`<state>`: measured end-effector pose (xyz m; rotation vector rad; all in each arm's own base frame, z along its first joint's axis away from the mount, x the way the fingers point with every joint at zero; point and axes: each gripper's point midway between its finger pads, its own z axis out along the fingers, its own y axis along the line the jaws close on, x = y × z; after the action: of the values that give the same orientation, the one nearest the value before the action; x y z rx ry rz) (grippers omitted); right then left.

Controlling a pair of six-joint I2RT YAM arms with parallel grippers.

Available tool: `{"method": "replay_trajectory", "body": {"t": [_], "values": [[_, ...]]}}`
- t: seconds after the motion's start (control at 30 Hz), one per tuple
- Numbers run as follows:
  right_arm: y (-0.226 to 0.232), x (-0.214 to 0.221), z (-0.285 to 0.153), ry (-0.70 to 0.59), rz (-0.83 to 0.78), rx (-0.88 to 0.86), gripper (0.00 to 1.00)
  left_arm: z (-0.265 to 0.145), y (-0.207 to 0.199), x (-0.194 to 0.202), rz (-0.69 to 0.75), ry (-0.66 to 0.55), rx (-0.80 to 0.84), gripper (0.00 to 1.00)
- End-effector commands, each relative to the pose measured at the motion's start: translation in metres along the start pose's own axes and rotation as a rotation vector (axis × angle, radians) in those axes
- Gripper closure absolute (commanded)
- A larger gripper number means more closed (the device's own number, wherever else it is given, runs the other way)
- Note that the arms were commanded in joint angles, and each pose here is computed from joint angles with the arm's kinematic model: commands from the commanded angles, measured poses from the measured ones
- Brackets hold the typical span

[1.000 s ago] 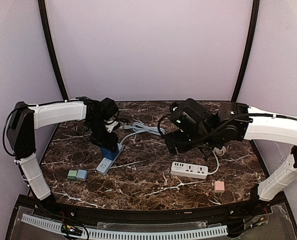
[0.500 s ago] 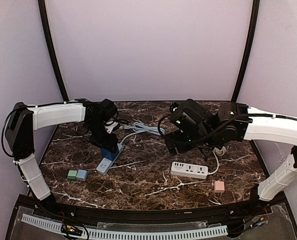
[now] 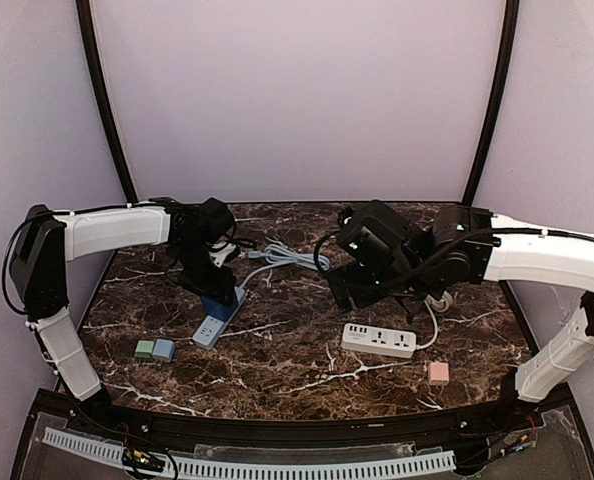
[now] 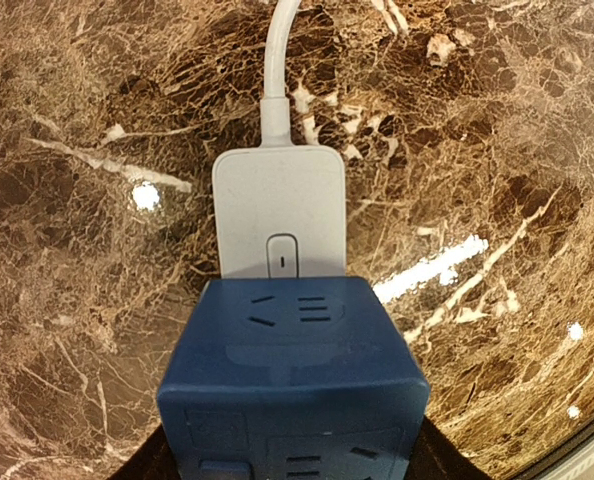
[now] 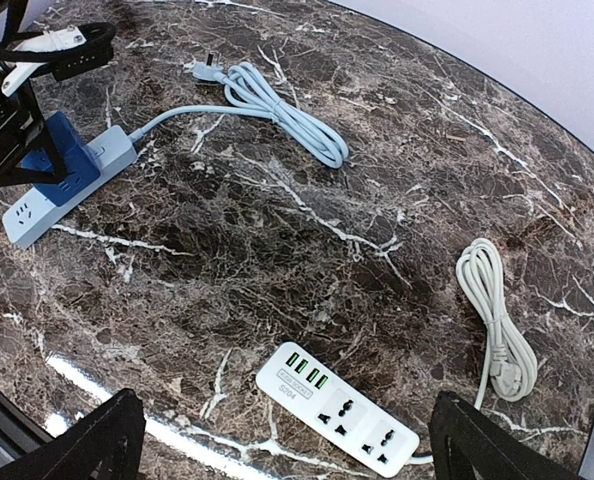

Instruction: Insert the plug

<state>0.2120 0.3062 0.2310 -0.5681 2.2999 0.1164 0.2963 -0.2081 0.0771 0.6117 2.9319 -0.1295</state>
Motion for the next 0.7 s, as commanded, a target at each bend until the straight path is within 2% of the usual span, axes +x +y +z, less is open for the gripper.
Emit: {"method": "replay_trajectory", "body": {"t": [0.0,0.17,0.2,0.27,0.33,0.67], "values": [[-0.002,-0.006,-0.001,-0.016,0.005,0.011,0.01,0.030,0.005,0.019,0.013,0.088,-0.021,0.56],[-0.002,-0.012,-0.003,-0.030,0.001,0.017,0.01,0.002,0.004,0.014,0.025,0.050,-0.012,0.40],[-0.001,-0.014,-0.003,-0.034,0.001,0.016,0.01,-0.003,0.003,0.012,0.028,0.039,-0.010,0.25],[-0.001,-0.015,-0.004,-0.038,0.000,0.018,0.01,-0.015,0.002,0.010,0.031,0.022,-0.003,0.05],[-0.001,-0.017,-0.004,-0.041,0.002,0.018,0.01,-0.027,0.000,0.007,0.034,0.006,0.005,0.02],[-0.001,-0.014,-0.002,-0.030,0.035,0.021,0.01,-0.084,-0.001,0.002,0.014,-0.077,0.014,0.01]]}}
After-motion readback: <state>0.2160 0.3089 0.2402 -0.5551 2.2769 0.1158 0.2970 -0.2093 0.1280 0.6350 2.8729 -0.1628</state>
